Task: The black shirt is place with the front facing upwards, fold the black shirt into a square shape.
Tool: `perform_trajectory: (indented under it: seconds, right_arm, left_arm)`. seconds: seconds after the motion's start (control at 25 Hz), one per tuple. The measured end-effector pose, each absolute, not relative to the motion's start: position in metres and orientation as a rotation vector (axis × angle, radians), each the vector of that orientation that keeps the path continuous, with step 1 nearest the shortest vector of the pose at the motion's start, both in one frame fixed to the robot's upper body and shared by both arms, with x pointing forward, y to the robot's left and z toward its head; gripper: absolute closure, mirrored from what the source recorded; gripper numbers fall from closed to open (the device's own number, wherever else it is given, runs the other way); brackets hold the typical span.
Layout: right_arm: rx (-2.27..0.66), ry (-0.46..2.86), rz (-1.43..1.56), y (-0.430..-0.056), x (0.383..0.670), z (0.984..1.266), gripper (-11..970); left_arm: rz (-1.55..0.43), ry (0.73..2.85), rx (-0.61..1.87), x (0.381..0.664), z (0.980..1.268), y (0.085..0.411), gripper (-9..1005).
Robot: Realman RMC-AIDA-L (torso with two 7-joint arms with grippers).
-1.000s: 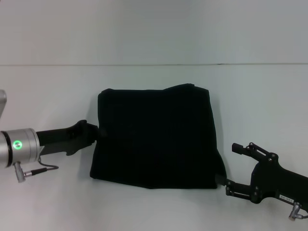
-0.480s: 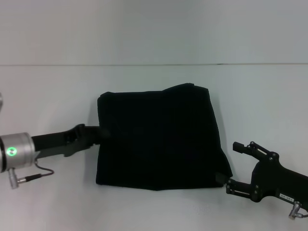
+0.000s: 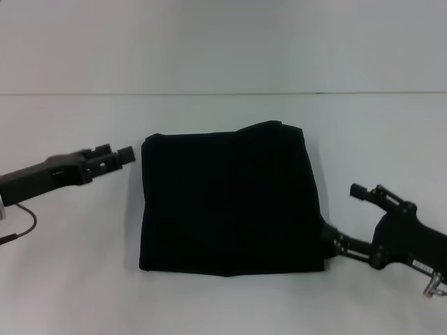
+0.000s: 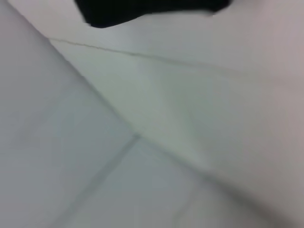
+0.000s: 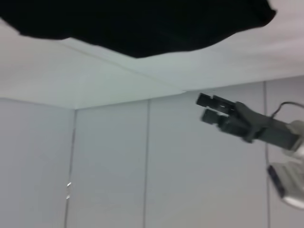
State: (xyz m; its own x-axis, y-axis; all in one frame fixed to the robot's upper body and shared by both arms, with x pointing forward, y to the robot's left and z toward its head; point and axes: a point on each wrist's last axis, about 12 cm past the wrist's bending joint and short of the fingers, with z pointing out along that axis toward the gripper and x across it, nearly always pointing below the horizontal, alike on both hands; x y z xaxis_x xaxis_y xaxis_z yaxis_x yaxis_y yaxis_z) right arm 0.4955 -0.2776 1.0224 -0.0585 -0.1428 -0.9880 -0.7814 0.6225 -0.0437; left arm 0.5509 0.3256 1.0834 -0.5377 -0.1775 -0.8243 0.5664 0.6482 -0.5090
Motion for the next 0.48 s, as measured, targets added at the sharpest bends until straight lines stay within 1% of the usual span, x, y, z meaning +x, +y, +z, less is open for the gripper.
perform_trajectory:
  seconds: [0.16,0.24,0.36,0.48]
  right_arm:
    - [-0.761,1.545,0.624,-0.276,0.501,1.027,15]
    - [-0.758,1.541,0.629,-0.274,0.502,1.027,15]
    - [-0.763,1.540,0.637,-0.272,0.501,1.027,15]
    - [-0.783,1.548,0.652,-0.271,0.498,1.025,15]
  left_arm:
    - [-0.913,1.745,0.642,0.538,1.091,0.318,226]
    - [-0.895,1.619,0.798,0.525,1.092,0.314,146]
    - [-0.885,1.533,0.876,0.509,1.091,0.312,27]
    - [-0.870,1.585,0.902,0.497,1.081,0.312,27]
